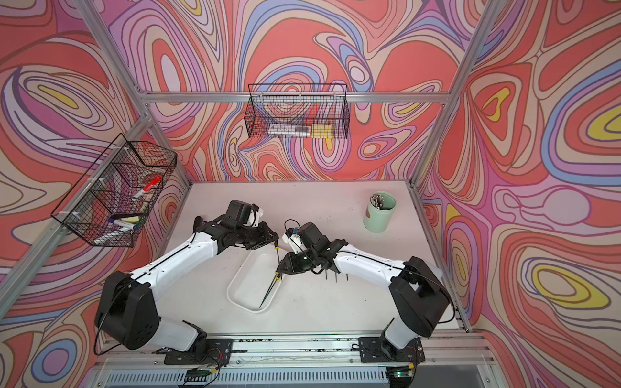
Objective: Take the file tool out of the storage box
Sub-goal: Pick up the file tool from the storage box.
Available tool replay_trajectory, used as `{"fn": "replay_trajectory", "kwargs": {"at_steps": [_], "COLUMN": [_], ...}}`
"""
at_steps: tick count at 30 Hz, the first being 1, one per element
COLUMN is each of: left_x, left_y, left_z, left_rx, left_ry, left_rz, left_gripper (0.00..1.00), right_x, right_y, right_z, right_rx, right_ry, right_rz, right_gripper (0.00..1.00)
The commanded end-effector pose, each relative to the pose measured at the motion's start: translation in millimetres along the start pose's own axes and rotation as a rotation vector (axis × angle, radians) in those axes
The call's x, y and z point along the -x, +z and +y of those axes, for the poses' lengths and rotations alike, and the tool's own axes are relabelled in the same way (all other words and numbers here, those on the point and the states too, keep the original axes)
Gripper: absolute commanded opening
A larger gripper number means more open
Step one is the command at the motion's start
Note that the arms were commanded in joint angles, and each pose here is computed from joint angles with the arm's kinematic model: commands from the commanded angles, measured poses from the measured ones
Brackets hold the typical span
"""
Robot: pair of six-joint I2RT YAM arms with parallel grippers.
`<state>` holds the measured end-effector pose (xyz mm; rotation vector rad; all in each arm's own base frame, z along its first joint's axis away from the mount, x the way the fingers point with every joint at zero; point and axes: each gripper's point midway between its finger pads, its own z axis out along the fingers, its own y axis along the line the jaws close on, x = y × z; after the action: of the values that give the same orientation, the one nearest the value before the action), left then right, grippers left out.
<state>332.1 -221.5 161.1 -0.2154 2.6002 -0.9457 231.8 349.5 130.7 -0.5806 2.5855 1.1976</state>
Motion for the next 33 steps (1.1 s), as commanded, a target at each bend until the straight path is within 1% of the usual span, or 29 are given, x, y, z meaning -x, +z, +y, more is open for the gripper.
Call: {"fn": "replay_trajectory", "kwargs": {"at_steps": [1,5,15,16,18,21,23,26,30,33], "left_x": [2,4,6,6,6,6,5,4,5,5], "left_y": [-9,-9,-14,-14,-14,-13,-13,-14,-20,-27], "left_z": [-5,-7,-9,-9,-8,-6,-4,0,6,10], "left_rx": [-0.03,-0.039,-0.062,-0.062,-0.06,-0.056,-0.048,-0.028,0.026,0.071], "left_ry": [0.007,0.003,-0.014,-0.013,-0.012,-0.012,-0.008,0.005,0.05,0.094], "left_rz": [-0.021,-0.026,-0.045,-0.045,-0.044,-0.041,-0.041,-0.042,-0.04,-0.039], "left_gripper": [0.11,0.1,0.09,0.09,0.09,0.1,0.15,0.27,0.57,0.77], "right_x": [12,12,14,14,15,16,16,15,13,10], "right_y": [1,2,5,5,5,3,0,-8,-25,-45], "right_z": [11,12,13,13,14,13,10,2,-16,-33], "right_rx": [0.027,0.035,0.041,0.043,0.043,0.031,0.005,-0.059,-0.175,-0.281], "right_ry": [-0.028,-0.029,-0.026,-0.026,-0.028,-0.031,-0.036,-0.042,-0.044,-0.033], "right_rz": [-0.023,-0.018,-0.012,-0.011,-0.012,-0.02,-0.026,-0.034,-0.045,-0.052], "right_gripper": [0.15,0.12,0.12,0.1,0.05,0.01,0.0,0.0,0.0,0.0]}}
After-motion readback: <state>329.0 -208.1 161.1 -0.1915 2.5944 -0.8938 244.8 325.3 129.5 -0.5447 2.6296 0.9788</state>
